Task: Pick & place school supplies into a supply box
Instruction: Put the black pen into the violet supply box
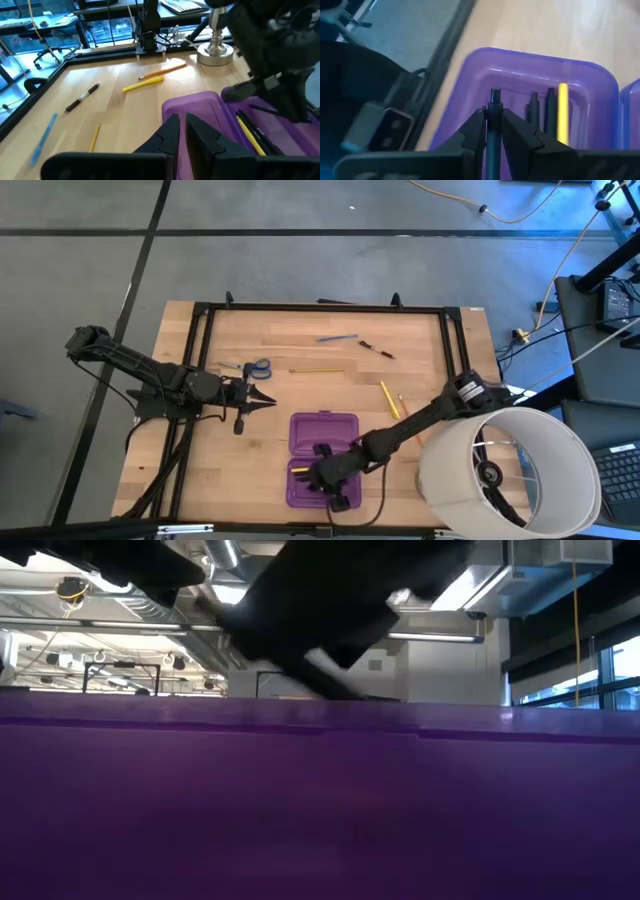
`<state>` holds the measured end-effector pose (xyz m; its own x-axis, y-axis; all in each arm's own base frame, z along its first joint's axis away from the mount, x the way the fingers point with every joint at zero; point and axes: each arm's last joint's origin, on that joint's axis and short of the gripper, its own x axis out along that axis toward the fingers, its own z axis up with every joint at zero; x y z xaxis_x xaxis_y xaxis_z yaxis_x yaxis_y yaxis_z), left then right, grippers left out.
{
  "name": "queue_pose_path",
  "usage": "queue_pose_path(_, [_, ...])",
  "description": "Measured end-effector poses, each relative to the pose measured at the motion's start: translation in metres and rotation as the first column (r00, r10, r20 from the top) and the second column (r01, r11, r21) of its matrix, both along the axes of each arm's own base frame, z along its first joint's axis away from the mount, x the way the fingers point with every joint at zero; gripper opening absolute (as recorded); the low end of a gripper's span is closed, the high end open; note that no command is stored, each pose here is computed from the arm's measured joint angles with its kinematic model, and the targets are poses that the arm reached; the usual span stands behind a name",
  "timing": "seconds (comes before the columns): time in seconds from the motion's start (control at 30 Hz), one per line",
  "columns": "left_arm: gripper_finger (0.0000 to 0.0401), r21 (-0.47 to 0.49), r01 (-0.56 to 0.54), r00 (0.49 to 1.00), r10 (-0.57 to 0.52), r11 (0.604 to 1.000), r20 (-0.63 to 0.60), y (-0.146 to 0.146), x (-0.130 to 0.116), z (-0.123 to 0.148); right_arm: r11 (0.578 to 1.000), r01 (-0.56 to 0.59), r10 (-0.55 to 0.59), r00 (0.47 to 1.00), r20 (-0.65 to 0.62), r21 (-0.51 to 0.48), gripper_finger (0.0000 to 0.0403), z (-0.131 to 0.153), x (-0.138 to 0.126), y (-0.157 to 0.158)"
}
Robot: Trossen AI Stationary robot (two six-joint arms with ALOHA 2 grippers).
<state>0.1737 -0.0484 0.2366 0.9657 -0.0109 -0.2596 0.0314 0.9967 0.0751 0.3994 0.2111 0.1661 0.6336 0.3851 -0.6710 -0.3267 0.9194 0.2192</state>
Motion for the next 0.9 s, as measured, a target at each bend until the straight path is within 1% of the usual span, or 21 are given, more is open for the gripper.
queue_pose_path(0.2, [0.002, 0.0, 0.0, 1.0, 0.0, 1.0, -0.001, 0.0, 0.0, 0.0, 1.0, -0.014, 0.014, 0.999, -0.041, 0.021, 0.0062, -0.014, 0.006, -0.007])
queue_pose_path(0.37, [0.0022, 0.0, 0.0, 1.0, 0.0, 1.0, 0.0, 0.0, 0.0, 0.0, 1.0, -0.006, 0.007, 0.998, -0.064, 0.01, 0.0062, -0.025, 0.009, -0.009])
queue_pose_path(0.67, [0.0021, 0.0, 0.001, 1.0, -0.001, 1.0, 0.0, 0.0, 0.0, 0.0, 1.0, -0.013, 0.014, 0.998, -0.069, 0.015, 0.0064, -0.026, 0.009, -0.009])
queue_pose_path(0.9, [0.002, 0.0, 0.001, 1.0, -0.001, 1.0, 0.0, 0.0, 0.0, 0.0, 0.999, -0.029, 0.032, 0.997, -0.077, 0.032, 0.01, -0.026, 0.009, -0.008])
